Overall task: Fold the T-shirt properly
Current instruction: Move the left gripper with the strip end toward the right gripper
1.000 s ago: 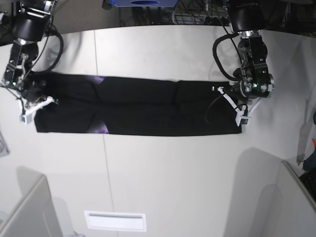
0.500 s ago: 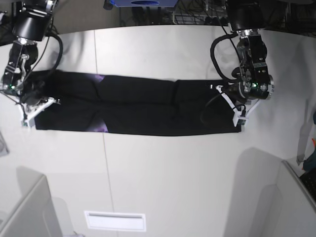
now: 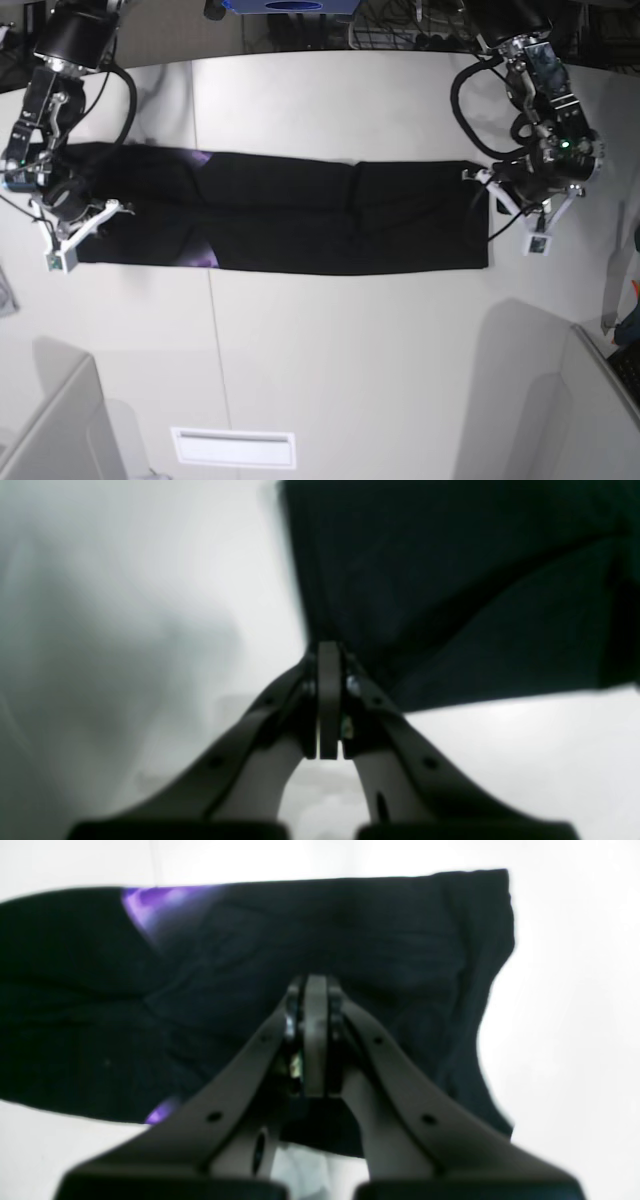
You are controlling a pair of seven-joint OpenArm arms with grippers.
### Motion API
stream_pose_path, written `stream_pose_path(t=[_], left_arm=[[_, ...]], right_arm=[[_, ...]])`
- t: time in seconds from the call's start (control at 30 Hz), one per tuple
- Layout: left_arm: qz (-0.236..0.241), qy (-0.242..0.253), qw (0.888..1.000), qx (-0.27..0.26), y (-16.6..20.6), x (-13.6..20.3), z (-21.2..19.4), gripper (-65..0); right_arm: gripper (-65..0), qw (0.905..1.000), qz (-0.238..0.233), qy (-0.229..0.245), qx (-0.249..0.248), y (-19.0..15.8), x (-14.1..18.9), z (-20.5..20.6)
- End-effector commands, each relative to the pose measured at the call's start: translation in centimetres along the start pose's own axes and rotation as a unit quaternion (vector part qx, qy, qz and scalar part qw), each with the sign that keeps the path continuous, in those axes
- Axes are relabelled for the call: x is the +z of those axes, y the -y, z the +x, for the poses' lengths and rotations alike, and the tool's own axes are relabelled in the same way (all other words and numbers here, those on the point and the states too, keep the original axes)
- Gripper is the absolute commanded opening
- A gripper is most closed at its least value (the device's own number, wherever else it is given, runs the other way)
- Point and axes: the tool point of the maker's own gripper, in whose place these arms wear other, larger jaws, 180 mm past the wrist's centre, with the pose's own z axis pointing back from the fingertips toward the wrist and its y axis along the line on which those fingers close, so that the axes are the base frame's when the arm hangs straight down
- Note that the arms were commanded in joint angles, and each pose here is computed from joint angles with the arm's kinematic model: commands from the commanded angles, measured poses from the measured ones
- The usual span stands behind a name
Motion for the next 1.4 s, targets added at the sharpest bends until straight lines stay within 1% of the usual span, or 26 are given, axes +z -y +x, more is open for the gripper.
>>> stream_pose_path(t=[0.0, 0.03, 0.07, 0.13, 0.17, 0.2, 0.23, 0.27, 0.3, 0.4, 0.5, 0.67, 0.77, 0.8, 0.83, 0.9, 1.0, 1.07, 1.17, 1.3, 1.37], left_arm=[[0.0, 0.032, 0.999, 0.009, -1.2, 0.9, 1.1, -65.0], [-0.011, 0.047, 0.999, 0.025, -1.9, 1.3, 1.1, -55.6], [-0.019, 0.061, 0.997, 0.04, -2.5, 1.7, 1.2, -43.6], [-0.036, 0.082, 0.994, 0.069, -3.1, 2.1, 1.2, -23.2], [-0.041, 0.085, 0.993, 0.074, -3.4, 2.1, 1.3, -14.5], [-0.049, 0.086, 0.992, 0.074, -3.4, 2.0, 1.4, -7.2], [-0.059, 0.081, 0.992, 0.074, -3.2, 1.5, 1.4, -2.5], [-0.07, 0.075, 0.992, 0.076, -2.9, 1.0, 1.3, -0.7], [-0.079, 0.076, 0.991, 0.077, -2.5, 0.5, 1.4, -0.5], [-0.099, 0.076, 0.988, 0.092, -2.0, -1.1, 1.4, -0.5], [-0.123, 0.064, 0.984, 0.11, -1.0, -3.2, 0.5, -0.5], [-0.155, 0.049, 0.982, 0.098, 1.4, -5.1, 0.0, -0.5], [-0.167, 0.042, 0.979, 0.108, 1.9, -6.1, -0.1, -1.2], [-0.168, 0.035, 0.979, 0.113, 1.9, -6.5, -0.5, -3.8], [-0.171, 0.029, 0.978, 0.117, 2.0, -6.8, -0.8, -8.4], [-0.17, 0.013, 0.977, 0.124, 1.6, -7.3, -1.8, -21.6], [-0.173, -0.001, 0.976, 0.133, 1.6, -7.8, -2.7, -47.4], [-0.165, -0.001, 0.978, 0.127, 0.8, -7.6, -2.6, -65.0], [-0.143, 0.007, 0.983, 0.112, -1.5, -6.9, -1.7, -65.0], [-0.113, 0.052, 0.99, 0.066, -3.3, -4.6, 2.1, -65.0], [-0.094, 0.076, 0.991, 0.061, -3.5, -3.1, 3.7, -65.0]], right_arm=[[-65.0, 0.9996, 0.003, 0.027, 0.005, -0.2, 0.6, 1.5], [-65.0, 0.9996, 0.003, 0.027, 0.006, -0.3, 0.7, 1.3], [-65.0, 0.9996, 0.004, 0.026, 0.007, -0.5, 0.7, 1.0], [-65.0, 0.9997, 0.013, 0.022, 0.002, -1.2, 0.4, 0.5], [-65.0, 0.9996, 0.016, 0.022, -0.001, -1.5, 0.3, 0.4], [-65.0, 0.9996, 0.018, 0.021, -0.003, -1.7, 0.2, 0.2], [-65.0, 0.9996, 0.02, 0.02, -0.004, -1.9, 0.1, 0.2], [-65.0, 0.9995, 0.023, 0.02, -0.007, -2.2, 0.1, 0.1], [-65.0, 0.9994, 0.026, 0.02, -0.01, -2.4, 0.0, 0.1], [-65.0, 0.9993, 0.029, 0.019, -0.012, -2.7, -0.1, -0.1], [-65.0, 0.9993, 0.029, 0.018, -0.012, -2.7, -0.1, -0.2], [-65.0, 0.9994, 0.029, 0.016, -0.012, -2.7, -0.1, -0.3], [-65.0, 0.9994, 0.029, 0.016, -0.012, -2.7, -0.1, -0.3], [-65.0, 0.9994, 0.029, 0.016, -0.012, -2.7, -0.1, -0.3], [-65.0, 0.9994, 0.029, 0.016, -0.013, -2.7, -0.1, -0.4], [-65.0, 0.9994, 0.029, 0.016, -0.013, -2.7, -0.1, -0.4], [-65.0, 0.9994, 0.028, 0.017, -0.012, -2.7, 0.0, -0.6], [-65.0, 0.9993, 0.027, 0.026, -0.007, -2.8, 0.5, -0.1], [-65.0, 0.9989, 0.029, 0.036, -0.005, -3.4, 1.1, 0.3], [-65.0, 0.9981, 0.031, 0.052, 0.005, -4.0, 1.8, 1.0], [-65.0, 0.998, 0.036, 0.052, -0.001, -4.4, 1.7, 0.9]])
